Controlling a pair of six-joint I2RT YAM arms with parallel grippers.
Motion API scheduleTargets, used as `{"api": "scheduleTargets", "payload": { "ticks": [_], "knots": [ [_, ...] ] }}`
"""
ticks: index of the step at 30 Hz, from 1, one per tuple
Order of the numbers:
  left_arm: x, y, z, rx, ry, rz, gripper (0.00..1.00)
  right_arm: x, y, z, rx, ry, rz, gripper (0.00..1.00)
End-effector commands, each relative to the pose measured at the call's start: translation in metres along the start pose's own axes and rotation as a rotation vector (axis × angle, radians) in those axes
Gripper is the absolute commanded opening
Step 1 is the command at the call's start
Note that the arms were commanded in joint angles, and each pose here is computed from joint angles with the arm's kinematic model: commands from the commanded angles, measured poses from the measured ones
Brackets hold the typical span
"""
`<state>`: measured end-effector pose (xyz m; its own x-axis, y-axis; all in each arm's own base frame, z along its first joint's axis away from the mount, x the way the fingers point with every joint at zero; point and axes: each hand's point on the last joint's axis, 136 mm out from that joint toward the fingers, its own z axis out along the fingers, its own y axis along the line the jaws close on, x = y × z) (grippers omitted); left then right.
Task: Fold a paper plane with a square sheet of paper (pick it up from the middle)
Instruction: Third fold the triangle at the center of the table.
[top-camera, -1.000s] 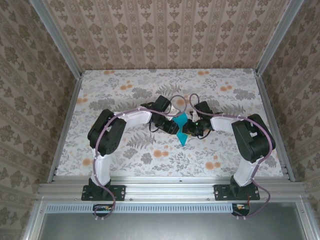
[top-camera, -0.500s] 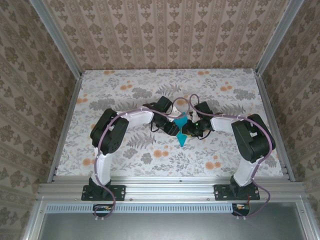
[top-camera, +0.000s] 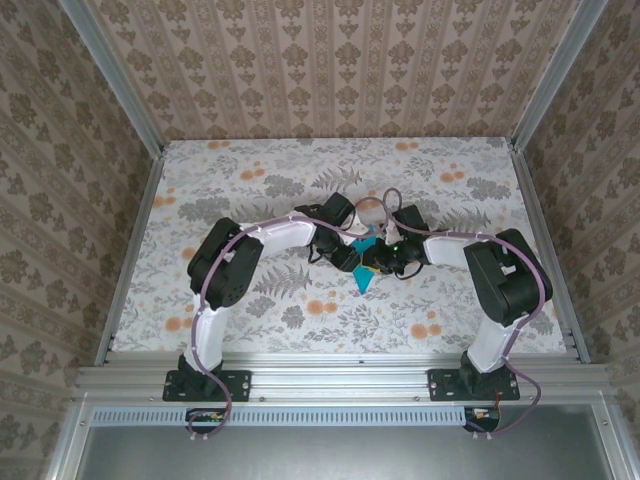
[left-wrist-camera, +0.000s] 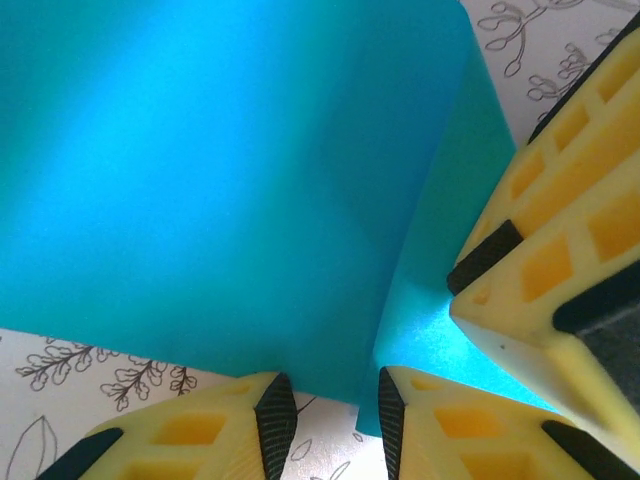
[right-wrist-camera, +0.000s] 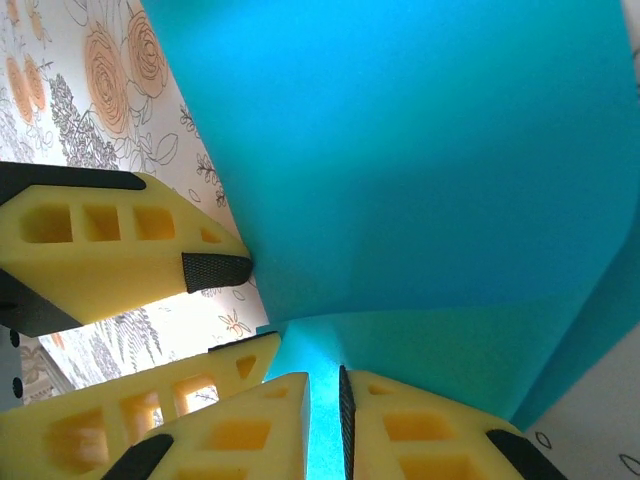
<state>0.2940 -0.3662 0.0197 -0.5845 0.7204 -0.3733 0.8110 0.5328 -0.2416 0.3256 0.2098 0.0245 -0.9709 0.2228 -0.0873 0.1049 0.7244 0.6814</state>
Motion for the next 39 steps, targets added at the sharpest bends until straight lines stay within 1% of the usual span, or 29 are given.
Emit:
{"api": "scheduleTargets", "payload": {
  "ticks": [1,5,9,13,19,23,31,39],
  "knots": [
    [0.036,0.024,0.039,-0.108,0.129,0.034,0.34,-0.004,0.013,-0.014,-0.059,-0.026,-0.001,0.18],
    [0.040,0.026,0.043,-0.113,0.140,0.030,0.34,-0.013,0.010,-0.029,-0.057,-0.066,-0.001,0.18],
    [0.038,0.024,0.045,-0.101,0.135,0.022,0.34,-0.021,0.003,-0.035,-0.046,-0.091,0.006,0.18],
    [0.035,0.023,0.045,-0.093,0.121,0.017,0.34,-0.031,-0.002,-0.034,-0.041,-0.108,0.017,0.18],
    [0.033,0.022,0.044,-0.091,0.114,0.017,0.34,-0.044,0.003,-0.028,-0.061,-0.114,0.019,0.19],
    [0.031,0.022,0.045,-0.089,0.111,0.017,0.34,-0.042,0.001,-0.020,-0.057,-0.096,0.025,0.19],
    [0.031,0.020,0.045,-0.083,0.109,0.015,0.35,-0.034,-0.031,-0.012,0.074,-0.071,0.052,0.19],
    [0.028,0.018,0.043,-0.066,0.099,0.005,0.35,-0.028,-0.047,-0.017,0.168,-0.068,0.043,0.19]
  ]
}}
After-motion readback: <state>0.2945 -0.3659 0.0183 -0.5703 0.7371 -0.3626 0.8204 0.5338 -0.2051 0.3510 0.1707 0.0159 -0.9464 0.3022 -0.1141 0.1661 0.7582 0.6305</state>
